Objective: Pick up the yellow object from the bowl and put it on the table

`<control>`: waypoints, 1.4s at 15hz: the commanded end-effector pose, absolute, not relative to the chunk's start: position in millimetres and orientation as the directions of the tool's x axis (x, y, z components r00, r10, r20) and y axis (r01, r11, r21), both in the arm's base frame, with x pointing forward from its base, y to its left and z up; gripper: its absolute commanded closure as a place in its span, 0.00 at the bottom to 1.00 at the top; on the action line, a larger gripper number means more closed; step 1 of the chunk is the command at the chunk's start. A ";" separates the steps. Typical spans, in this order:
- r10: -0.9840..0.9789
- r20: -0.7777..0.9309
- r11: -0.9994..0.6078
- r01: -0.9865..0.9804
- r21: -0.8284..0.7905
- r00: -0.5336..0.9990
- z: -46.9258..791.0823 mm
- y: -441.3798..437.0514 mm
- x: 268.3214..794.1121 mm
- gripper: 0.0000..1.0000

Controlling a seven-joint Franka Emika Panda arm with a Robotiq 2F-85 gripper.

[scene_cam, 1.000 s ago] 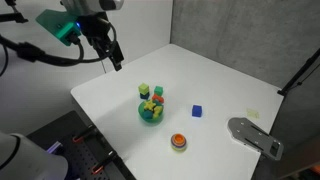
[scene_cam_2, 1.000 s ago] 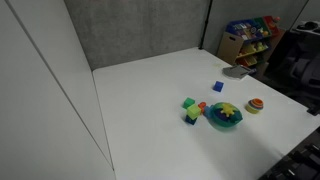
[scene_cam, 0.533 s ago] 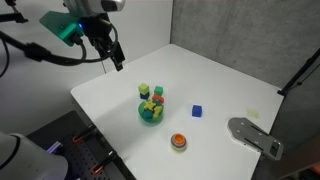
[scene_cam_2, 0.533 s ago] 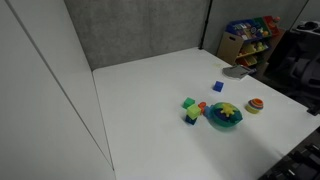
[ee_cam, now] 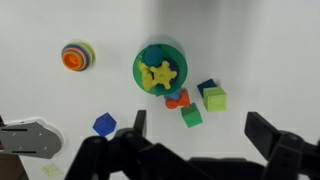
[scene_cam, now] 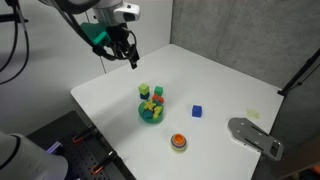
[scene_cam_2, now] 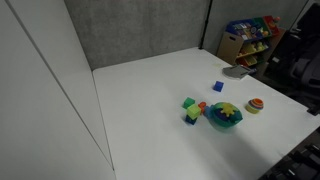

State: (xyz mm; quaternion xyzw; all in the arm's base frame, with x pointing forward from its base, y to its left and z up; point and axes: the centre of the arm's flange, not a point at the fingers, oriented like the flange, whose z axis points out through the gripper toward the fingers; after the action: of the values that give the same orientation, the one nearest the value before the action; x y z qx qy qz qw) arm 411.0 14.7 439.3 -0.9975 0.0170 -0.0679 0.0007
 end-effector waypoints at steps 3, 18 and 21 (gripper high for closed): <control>-0.056 0.101 -0.998 -0.055 -0.014 0.993 394.5 21.3 488.7 0.00; -0.077 -0.082 -0.997 -0.077 0.012 0.994 200.9 -3.1 542.7 0.00; -0.065 -0.103 -0.998 -0.065 0.008 0.992 177.7 -2.6 541.2 0.00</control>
State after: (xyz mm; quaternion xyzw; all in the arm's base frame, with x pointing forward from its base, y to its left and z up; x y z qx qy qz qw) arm 530.9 -2.1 193.4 -0.9979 0.0402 0.0511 -0.0001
